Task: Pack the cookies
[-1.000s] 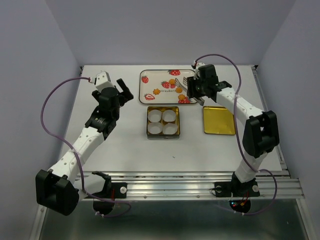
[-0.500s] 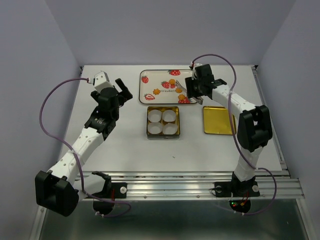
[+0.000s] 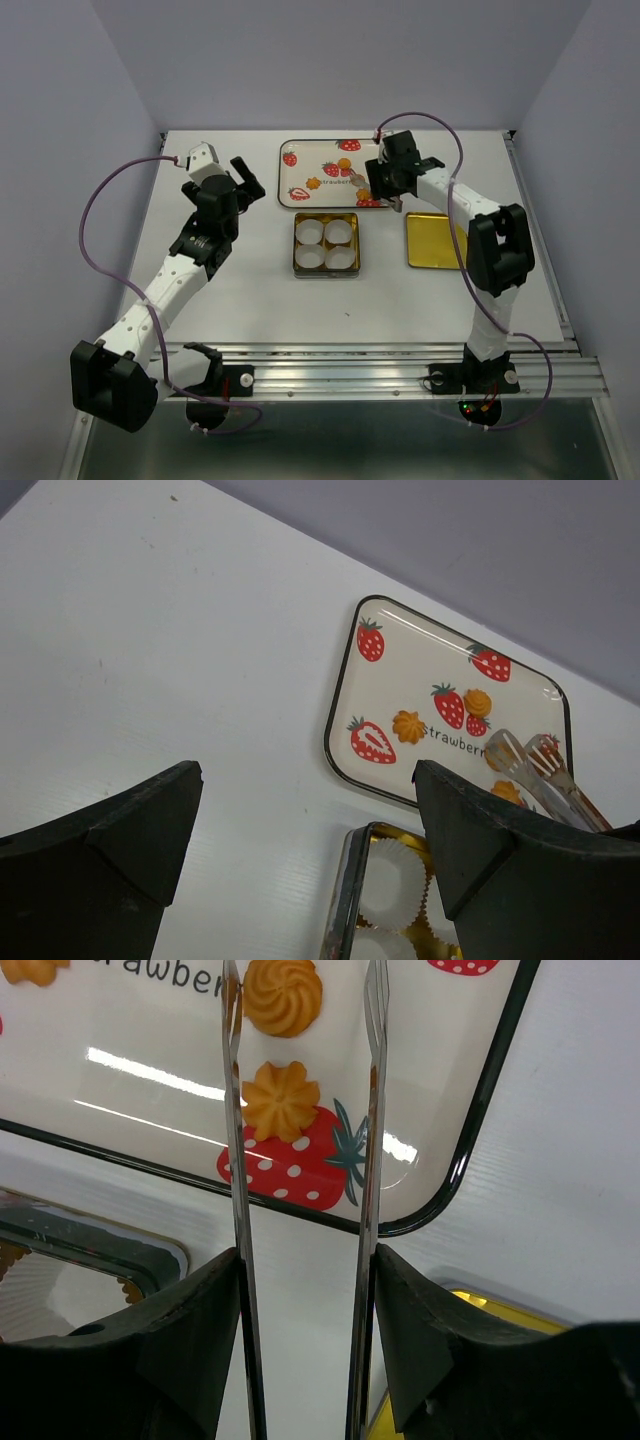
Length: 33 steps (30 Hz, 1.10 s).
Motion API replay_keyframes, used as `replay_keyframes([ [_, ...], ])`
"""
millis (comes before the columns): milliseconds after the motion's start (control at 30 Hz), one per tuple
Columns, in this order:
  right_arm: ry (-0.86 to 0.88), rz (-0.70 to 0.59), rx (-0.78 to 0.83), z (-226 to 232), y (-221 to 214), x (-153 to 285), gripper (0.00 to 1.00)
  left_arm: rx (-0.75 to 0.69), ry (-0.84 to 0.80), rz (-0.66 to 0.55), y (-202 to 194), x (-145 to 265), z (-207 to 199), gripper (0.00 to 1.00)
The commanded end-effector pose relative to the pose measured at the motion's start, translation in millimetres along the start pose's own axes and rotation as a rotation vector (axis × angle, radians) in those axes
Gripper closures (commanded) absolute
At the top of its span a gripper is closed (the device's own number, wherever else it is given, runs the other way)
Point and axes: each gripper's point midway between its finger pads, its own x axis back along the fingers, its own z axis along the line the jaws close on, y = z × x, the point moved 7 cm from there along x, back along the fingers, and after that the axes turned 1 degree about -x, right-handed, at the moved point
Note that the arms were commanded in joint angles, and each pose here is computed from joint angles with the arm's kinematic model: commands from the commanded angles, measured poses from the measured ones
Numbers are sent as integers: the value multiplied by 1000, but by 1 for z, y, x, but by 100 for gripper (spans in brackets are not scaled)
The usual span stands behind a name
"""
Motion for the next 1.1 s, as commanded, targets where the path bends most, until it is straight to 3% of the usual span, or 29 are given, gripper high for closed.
replay_keyframes([
  [0, -1, -47, 38, 9, 16, 5, 42, 16, 5, -37, 4, -2, 0, 1],
  [567, -38, -30, 60, 12, 10, 7, 46, 26, -5, -29, -1, -4, 1, 1],
  [767, -44, -27, 69, 15, 10, 10, 59, 31, -7, -29, -1, -3, 1, 1],
  [1067, -37, -71, 65, 16, 23, 21, 62, 40, -11, -28, -3, -2, 2, 1],
])
